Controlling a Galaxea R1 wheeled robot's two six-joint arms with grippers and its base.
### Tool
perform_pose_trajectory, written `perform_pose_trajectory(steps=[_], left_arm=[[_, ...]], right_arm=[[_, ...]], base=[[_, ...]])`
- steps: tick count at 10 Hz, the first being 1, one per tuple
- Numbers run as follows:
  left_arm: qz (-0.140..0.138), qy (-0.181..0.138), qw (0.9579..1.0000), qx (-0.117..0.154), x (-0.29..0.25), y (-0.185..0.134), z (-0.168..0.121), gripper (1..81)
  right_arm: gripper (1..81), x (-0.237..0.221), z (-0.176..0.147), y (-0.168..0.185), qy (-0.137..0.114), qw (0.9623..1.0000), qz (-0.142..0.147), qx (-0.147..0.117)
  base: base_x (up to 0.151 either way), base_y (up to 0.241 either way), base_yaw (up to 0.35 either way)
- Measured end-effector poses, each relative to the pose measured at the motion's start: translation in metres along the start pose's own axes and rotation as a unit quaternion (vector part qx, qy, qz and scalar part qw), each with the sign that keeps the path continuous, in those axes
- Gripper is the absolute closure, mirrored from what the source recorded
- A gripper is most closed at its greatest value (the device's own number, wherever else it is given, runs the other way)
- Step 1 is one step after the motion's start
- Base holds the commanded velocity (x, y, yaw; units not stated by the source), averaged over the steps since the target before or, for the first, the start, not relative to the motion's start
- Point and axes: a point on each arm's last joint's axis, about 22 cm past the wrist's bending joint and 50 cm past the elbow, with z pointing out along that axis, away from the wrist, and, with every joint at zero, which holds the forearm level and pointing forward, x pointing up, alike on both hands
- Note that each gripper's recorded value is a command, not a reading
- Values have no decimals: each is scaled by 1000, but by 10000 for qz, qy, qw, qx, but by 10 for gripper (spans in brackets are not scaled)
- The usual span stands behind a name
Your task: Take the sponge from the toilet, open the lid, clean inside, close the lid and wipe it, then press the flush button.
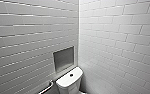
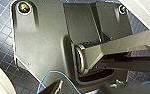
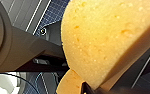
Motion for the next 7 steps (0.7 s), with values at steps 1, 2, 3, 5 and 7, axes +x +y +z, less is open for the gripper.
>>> perform_pose_trajectory(steps=[1, 2, 3, 5, 7], left_arm=[[-24, -61, 10000, -5, -11, 1, -2, 10], [-47, -123, 9999, -10, -23, 3, -3, 10], [-72, -187, 9998, -16, -34, 4, -4, 10], [-173, -450, 9988, -38, -50, 7, -7, 10], [-264, -680, 9973, -57, -45, 7, -10, 10]], right_arm=[[811, -14, -1, -1, -99, 9999, 10, -37], [811, -26, -2, 0, -164, 9998, 28, -75], [811, -36, -4, 1, -245, 9996, 39, -115], [811, -51, -9, -2, -536, 9983, 153, -142], [811, -47, -11, -4, -769, 9965, 270, -162]], base=[[0, 0, 0], [0, 0, 0], [0, 0, 0], [0, 0, 0], [0, 0, 0]])
